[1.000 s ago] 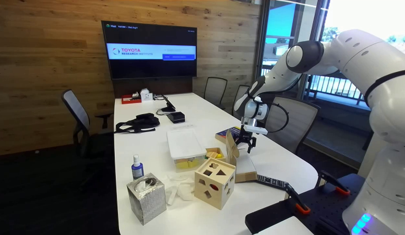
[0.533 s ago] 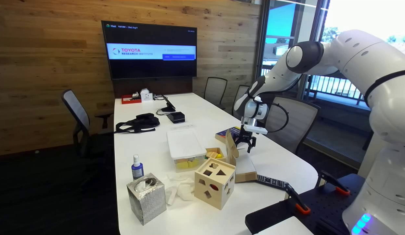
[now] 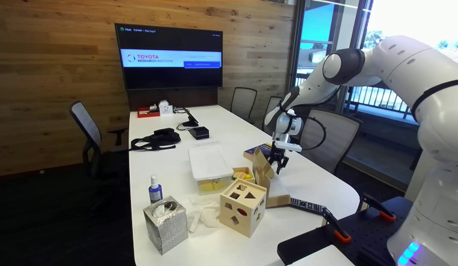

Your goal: Take the packing foam out of the cardboard box

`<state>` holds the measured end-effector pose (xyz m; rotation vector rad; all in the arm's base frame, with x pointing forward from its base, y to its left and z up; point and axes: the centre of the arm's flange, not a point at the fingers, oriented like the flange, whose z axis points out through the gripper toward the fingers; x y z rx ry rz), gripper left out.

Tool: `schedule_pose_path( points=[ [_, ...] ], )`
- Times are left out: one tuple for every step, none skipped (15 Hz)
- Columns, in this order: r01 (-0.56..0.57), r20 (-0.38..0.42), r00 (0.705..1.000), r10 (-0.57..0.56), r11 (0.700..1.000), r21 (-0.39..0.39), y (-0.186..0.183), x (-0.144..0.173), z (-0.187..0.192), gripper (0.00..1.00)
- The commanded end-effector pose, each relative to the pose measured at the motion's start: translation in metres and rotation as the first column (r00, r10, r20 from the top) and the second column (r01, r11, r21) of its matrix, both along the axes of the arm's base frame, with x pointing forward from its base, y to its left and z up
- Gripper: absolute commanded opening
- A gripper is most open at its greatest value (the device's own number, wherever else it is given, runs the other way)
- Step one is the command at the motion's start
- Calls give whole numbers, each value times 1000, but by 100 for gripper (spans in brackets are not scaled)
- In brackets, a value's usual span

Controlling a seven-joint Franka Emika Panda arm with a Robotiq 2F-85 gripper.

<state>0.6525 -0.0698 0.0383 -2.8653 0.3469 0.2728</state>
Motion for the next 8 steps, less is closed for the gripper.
schedule_pose_path(
  points=[
    [29,-34,999,-29,999,-13,2,7,-5,27],
    [32,-36,999,-32,999,-13,2,8,-6,18],
    [35,-37,999,-35,999,-14,1,8,-7,12],
    [39,-40,998,-40,999,-16,0,8,-7,3],
    [45,-43,998,-45,999,-17,0,7,-8,1],
    [45,-45,998,-46,999,-17,-1,6,-8,0],
    [45,-45,998,-46,999,-16,-1,6,-8,0],
    [45,-45,998,-46,999,-14,-1,5,-8,0]
  ],
)
